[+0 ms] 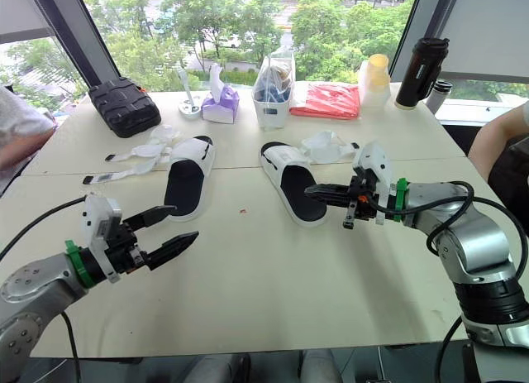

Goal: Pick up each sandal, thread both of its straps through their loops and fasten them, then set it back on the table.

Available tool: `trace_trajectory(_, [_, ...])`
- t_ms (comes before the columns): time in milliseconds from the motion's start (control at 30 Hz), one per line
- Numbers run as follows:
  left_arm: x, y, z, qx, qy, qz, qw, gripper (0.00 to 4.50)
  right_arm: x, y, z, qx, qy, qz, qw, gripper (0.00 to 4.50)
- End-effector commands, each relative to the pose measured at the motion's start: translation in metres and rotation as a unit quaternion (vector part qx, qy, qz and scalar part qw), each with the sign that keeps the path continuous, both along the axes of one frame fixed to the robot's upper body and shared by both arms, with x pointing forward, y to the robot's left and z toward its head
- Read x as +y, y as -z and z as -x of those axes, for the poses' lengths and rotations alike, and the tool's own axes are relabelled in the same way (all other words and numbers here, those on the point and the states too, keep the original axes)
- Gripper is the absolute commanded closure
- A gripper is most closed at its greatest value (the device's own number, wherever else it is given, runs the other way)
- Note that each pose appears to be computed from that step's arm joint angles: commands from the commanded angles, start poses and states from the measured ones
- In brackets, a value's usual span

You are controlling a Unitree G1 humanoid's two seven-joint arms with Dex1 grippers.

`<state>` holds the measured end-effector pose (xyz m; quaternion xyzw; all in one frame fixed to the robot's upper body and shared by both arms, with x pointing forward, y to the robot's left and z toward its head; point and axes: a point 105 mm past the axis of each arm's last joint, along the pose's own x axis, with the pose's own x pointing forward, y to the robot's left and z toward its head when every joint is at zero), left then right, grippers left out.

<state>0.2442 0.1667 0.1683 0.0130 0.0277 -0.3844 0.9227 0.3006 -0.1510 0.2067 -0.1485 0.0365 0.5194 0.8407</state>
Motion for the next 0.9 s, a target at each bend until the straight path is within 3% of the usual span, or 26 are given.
trace_trajectory(33, [0.0023, -0.0111, -0.0005, -0.026, 0.000, -0.005, 1.000, 0.04, 0.0021, -0.0120, 0.0022, -0.025, -0.008, 0.000, 1.000, 4.50])
trace_trajectory(900, [-0.0038, -0.0150, 0.0000, -0.026, 0.002, 0.015, 1.000, 0.04, 0.0050, -0.0108, 0.0022, -0.024, -0.006, -0.005, 1.000, 4.50])
